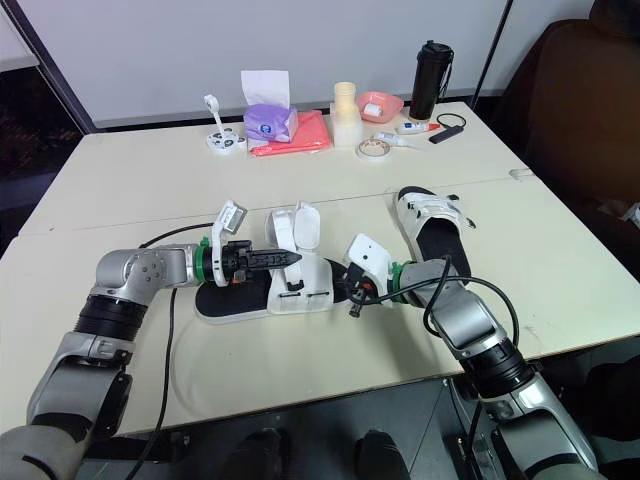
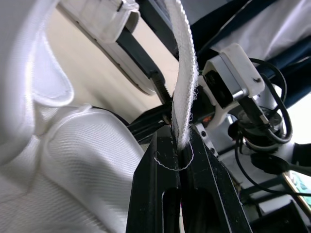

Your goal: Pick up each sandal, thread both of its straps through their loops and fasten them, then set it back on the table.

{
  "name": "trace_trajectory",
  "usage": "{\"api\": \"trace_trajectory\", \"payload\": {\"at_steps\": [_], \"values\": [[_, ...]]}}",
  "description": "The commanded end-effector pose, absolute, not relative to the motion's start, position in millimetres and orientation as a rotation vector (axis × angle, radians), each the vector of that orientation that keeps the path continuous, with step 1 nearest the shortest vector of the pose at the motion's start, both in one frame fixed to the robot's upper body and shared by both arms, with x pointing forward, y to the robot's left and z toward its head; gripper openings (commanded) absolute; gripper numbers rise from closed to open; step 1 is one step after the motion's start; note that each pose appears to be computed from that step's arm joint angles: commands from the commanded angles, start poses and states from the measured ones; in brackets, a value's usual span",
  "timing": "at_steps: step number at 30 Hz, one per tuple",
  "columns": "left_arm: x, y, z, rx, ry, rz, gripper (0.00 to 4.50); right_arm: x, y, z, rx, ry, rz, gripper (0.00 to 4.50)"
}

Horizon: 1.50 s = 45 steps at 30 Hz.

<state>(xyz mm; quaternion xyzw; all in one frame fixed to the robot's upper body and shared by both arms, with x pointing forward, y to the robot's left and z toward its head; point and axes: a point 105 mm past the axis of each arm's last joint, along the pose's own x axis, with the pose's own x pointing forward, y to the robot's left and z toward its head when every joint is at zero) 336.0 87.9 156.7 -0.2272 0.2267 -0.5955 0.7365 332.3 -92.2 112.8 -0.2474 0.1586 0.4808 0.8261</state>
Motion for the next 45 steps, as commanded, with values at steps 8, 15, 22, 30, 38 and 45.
{"api": "trace_trajectory", "payload": {"at_steps": [8, 15, 22, 30, 38, 45], "values": [[327.2, 94.1, 163.2, -0.457, 0.485, -1.345, 0.05, 330.4, -91.8, 106.0, -0.536, 0.363, 1.025, 0.00], [325.2, 99.3, 154.3, -0.434, 0.499, -1.336, 0.05, 330.2, -90.9, 106.5, -0.533, 0.362, 1.029, 0.00], [323.8, 98.2, 145.3, -0.397, 0.504, -1.338, 0.05, 329.7, -91.9, 106.4, -0.533, 0.364, 1.028, 0.00], [312.7, 94.1, 143.5, -0.345, 0.495, -1.394, 0.05, 328.9, -92.4, 105.7, -0.533, 0.369, 1.027, 0.00], [298.8, 92.7, 128.2, -0.277, 0.520, -1.411, 0.05, 328.7, -90.9, 105.8, -0.529, 0.368, 1.028, 0.00], [291.5, 97.2, 115.0, -0.244, 0.575, -1.390, 1.33, 328.2, -88.4, 104.9, -0.523, 0.367, 1.032, 0.00]]}}
